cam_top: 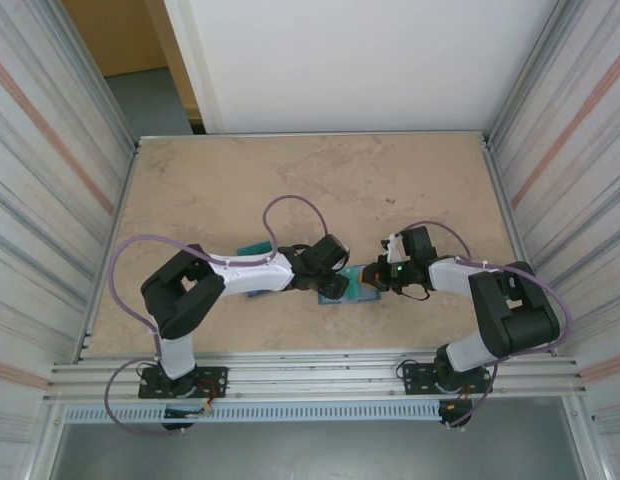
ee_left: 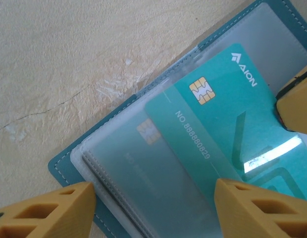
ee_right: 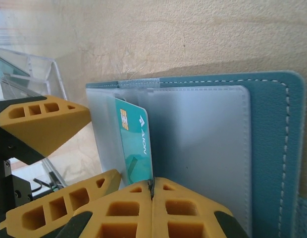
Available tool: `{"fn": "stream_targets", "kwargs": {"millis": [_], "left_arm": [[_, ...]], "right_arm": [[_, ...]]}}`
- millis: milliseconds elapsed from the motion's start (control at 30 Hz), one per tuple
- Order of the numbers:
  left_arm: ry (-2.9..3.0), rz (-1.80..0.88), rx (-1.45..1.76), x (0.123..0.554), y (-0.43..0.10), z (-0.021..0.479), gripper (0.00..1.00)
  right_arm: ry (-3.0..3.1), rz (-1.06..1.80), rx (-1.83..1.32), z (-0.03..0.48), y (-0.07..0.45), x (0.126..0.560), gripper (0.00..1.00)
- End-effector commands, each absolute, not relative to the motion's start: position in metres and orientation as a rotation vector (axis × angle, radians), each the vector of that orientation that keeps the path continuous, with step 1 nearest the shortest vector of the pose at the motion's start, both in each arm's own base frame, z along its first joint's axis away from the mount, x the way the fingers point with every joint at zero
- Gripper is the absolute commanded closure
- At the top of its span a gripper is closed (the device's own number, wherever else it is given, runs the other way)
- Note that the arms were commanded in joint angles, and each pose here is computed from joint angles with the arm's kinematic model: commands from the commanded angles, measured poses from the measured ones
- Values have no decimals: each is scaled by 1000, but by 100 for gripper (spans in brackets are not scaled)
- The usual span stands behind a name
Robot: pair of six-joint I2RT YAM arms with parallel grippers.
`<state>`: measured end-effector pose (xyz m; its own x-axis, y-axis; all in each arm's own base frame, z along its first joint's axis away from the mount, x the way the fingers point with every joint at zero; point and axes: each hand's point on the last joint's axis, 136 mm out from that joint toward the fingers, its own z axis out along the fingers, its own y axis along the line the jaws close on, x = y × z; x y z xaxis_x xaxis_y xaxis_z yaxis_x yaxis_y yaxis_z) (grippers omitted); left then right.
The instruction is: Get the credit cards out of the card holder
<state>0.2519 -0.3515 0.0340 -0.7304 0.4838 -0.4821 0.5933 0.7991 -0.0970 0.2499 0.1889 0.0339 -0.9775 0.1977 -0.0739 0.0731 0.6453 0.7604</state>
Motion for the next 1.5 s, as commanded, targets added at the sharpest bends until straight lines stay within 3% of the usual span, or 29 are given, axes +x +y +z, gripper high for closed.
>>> {"fn": "stream_targets", "kwargs": {"millis": [0,300,533,633,867,1167,1467], "left_arm": [[2567,-271,844,251,-346,27,36],[2615,-283,862,244,-347,14,49],[2626,-310,865,242,-351,13,52],[2628,-317,864,242,-352,14,52],[2613,-345,841,240,-350,27,45],[2521,-377,792,251,-348,82,38],[2436,-470,739,262,-337,132,29]], "right_arm": [[2669,1313,233,44,194,253,99],[2594,1433,230,52,203,254,87],[2587,1447,205,49,209,250,79],[2604,1433,211,44,209,250,81],[2680,1287,202,36,199,250,99],[2719,1032,72,63,177,258,99],[2680,980,-110,100,178,262,100]]}}
